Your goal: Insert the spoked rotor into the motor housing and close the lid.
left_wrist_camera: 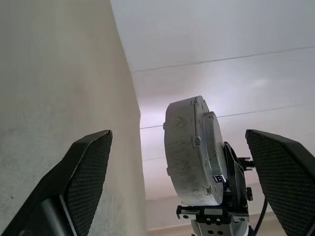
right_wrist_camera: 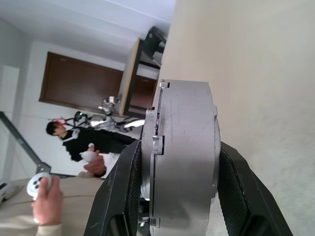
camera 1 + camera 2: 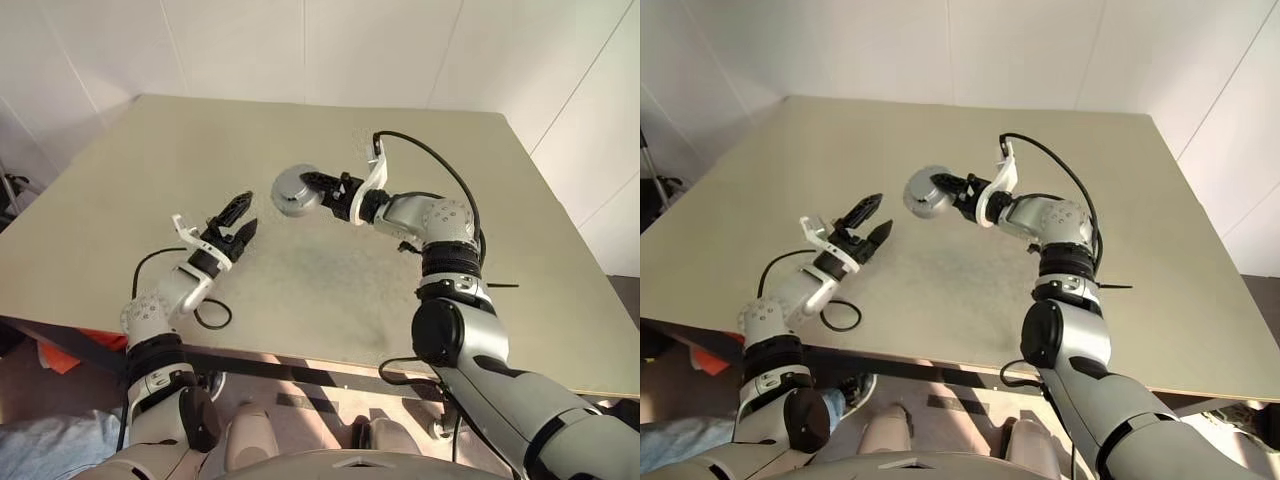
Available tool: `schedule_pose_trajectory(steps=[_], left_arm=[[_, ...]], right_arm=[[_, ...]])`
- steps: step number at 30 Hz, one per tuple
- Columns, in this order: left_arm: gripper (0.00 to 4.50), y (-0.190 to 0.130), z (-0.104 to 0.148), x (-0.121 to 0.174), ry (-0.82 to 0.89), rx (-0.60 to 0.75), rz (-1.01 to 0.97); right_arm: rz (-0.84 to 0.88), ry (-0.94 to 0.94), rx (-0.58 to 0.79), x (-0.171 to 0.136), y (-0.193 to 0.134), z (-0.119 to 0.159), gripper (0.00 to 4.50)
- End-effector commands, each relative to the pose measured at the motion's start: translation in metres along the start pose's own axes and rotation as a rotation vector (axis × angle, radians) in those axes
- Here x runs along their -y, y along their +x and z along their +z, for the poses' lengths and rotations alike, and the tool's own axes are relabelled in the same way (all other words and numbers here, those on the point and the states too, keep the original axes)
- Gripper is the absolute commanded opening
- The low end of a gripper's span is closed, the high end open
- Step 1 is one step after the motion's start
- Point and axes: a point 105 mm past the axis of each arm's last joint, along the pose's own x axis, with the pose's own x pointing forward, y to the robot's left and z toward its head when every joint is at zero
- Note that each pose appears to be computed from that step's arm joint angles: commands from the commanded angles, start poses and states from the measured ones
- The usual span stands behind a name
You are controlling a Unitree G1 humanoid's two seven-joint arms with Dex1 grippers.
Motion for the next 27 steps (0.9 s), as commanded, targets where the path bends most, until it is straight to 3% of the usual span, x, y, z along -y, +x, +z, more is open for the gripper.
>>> schedule_pose_trajectory(steps=[1, 12, 27], left_arm=[[4.38, 0.008, -0.005, 0.021, -0.033, -0.046, -0.111], [4.38, 0.022, -0.025, 0.039, -0.071, -0.154, -0.225], [4.38, 0.02, -0.038, 0.047, -0.02, -0.209, -0.258]], right_arm=[[0.154, -0.069, -0.008, -0.048, 0.002, 0.003, 2.22], [0.156, -0.111, -0.086, -0.047, 0.003, -0.02, 2.22], [0.116, -0.115, -0.09, -0.035, 0.005, -0.022, 2.22]])
